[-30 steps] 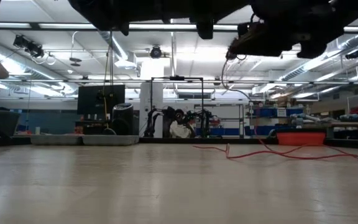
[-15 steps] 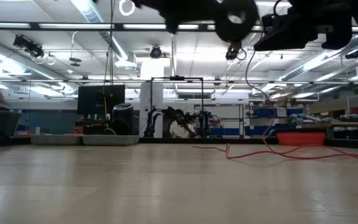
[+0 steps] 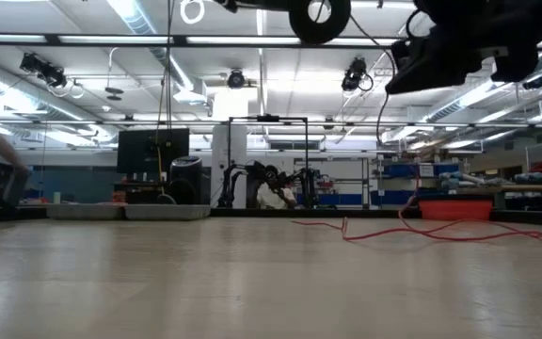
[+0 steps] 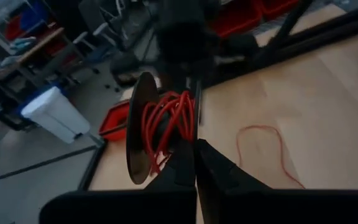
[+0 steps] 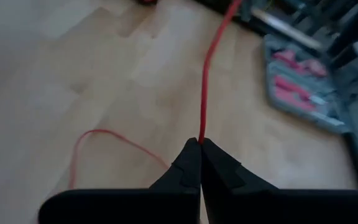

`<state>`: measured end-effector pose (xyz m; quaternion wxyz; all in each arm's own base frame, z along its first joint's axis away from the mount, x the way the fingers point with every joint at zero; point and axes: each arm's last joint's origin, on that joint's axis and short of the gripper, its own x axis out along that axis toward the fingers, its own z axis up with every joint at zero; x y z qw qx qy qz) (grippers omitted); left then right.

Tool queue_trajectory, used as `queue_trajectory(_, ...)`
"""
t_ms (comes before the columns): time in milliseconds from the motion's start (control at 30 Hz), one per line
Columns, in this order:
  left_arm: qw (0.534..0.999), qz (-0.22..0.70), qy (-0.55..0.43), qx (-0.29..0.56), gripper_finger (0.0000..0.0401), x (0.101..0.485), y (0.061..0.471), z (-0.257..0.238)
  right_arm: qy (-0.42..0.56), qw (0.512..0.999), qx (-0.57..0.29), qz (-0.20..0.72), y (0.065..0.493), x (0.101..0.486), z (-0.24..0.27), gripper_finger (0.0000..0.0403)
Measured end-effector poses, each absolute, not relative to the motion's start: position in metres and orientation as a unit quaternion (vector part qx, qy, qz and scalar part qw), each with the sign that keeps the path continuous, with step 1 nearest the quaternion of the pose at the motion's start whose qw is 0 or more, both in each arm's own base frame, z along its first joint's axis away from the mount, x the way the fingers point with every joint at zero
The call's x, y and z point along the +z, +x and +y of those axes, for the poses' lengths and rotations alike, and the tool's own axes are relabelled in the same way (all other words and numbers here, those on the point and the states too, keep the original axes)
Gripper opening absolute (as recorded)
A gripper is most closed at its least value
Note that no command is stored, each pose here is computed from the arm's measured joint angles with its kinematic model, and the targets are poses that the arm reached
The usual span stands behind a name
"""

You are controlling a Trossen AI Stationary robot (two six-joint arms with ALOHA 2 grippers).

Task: Coil cords
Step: Coil the red wire on the black spool

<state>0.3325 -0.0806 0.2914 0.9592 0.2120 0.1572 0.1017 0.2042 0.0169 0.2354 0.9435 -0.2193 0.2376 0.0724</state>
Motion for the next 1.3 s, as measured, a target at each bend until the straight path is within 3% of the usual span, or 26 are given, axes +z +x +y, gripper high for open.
queue_trajectory(267,0.962,0.129,0.216,0.106,0.0000,0.297,0.335,-0.082,-0.205,0.947,0.093,0.229,0.226,0.222,0.009,0.0000)
queue_trajectory(533,0.964,0.076,0.250,0.053,0.0000,0.306,0.337,-0.086,-0.221,0.959,0.114,0.133,0.250,0.223,-0.005,0.0000)
queue_trajectory(800,0.968,0.024,0.250,-0.006,0.0000,0.313,0.339,-0.088,-0.223,0.962,0.115,0.111,0.268,0.210,-0.005,0.0000)
queue_trajectory(1300,0.976,0.016,0.192,-0.098,0.0000,0.285,0.364,-0.083,-0.258,0.956,0.121,0.067,0.273,0.213,-0.003,0.0000)
